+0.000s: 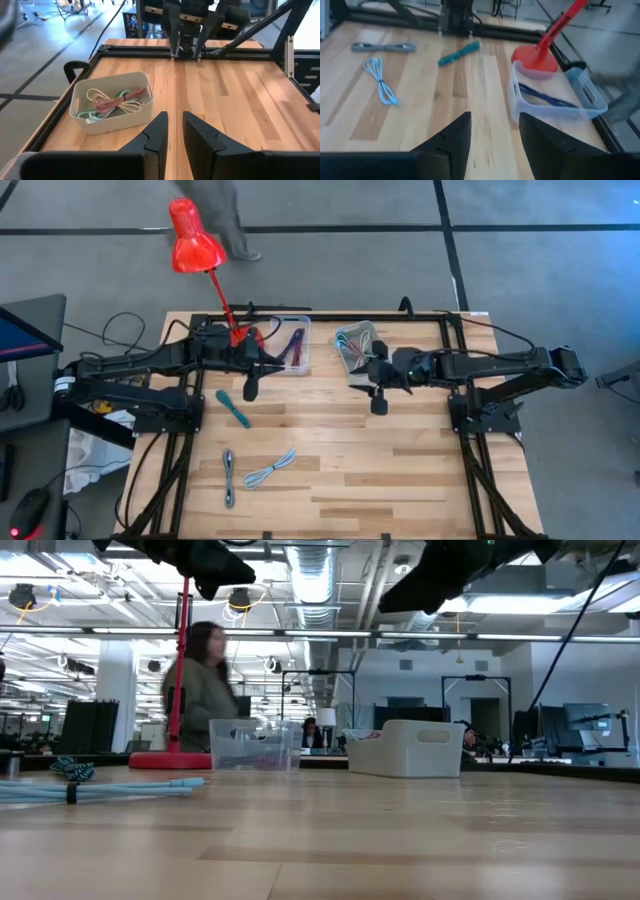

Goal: Pick & Place USB Port
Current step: Put the blue patterned USB cable into the transparent bin

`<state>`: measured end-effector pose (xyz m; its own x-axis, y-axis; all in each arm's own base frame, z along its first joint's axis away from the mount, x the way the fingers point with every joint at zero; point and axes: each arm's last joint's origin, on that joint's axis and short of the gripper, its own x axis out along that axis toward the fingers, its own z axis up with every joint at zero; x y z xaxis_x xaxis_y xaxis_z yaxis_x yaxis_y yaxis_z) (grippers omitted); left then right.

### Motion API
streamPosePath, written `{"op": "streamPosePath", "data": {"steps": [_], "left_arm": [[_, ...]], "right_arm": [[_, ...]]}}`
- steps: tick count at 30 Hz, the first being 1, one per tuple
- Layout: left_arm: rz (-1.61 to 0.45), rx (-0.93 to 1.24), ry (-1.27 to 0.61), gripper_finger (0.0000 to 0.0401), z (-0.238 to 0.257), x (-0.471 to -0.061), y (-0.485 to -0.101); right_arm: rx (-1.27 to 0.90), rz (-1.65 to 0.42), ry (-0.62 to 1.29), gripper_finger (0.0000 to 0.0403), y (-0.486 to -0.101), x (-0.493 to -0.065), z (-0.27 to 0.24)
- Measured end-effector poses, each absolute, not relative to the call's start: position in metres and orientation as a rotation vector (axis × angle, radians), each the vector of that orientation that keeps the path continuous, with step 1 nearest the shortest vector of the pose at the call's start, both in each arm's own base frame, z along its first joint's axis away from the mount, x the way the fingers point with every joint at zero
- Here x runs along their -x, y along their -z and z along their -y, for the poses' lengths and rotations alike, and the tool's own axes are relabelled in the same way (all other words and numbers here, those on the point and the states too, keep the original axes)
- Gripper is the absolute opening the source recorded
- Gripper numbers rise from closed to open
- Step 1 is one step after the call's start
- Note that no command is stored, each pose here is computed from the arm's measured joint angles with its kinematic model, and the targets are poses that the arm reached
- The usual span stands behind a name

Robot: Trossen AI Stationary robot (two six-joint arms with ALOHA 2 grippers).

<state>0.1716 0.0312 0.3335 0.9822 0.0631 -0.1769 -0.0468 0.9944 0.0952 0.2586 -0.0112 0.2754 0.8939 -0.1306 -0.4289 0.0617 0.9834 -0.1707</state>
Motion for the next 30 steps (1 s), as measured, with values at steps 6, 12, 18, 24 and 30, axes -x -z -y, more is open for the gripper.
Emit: {"op": "streamPosePath", "data": {"steps": [6, 12, 18, 24, 30], "left_arm": [[-0.168, -0.080, -0.058, 0.0058, -0.031, -0.172, -0.335], [-0.157, 0.006, -0.065, 0.0058, -0.031, -0.172, -0.335], [-0.133, 0.005, -0.070, 0.0058, -0.032, -0.173, -0.338], [-0.103, 0.000, -0.070, 0.0058, -0.032, -0.175, -0.340], [-0.051, 0.025, -0.073, 0.0058, -0.032, -0.175, -0.345]], "right_arm": [[0.154, -0.434, 0.103, 0.0154, -0.277, -0.259, 0.011], [0.153, -0.433, 0.109, 0.0143, -0.277, -0.259, 0.012], [0.154, -0.424, 0.112, 0.0129, -0.278, -0.260, 0.012], [0.158, -0.390, 0.142, 0.0117, -0.281, -0.261, 0.013], [0.158, -0.381, 0.146, 0.0116, -0.282, -0.261, 0.013]]}}
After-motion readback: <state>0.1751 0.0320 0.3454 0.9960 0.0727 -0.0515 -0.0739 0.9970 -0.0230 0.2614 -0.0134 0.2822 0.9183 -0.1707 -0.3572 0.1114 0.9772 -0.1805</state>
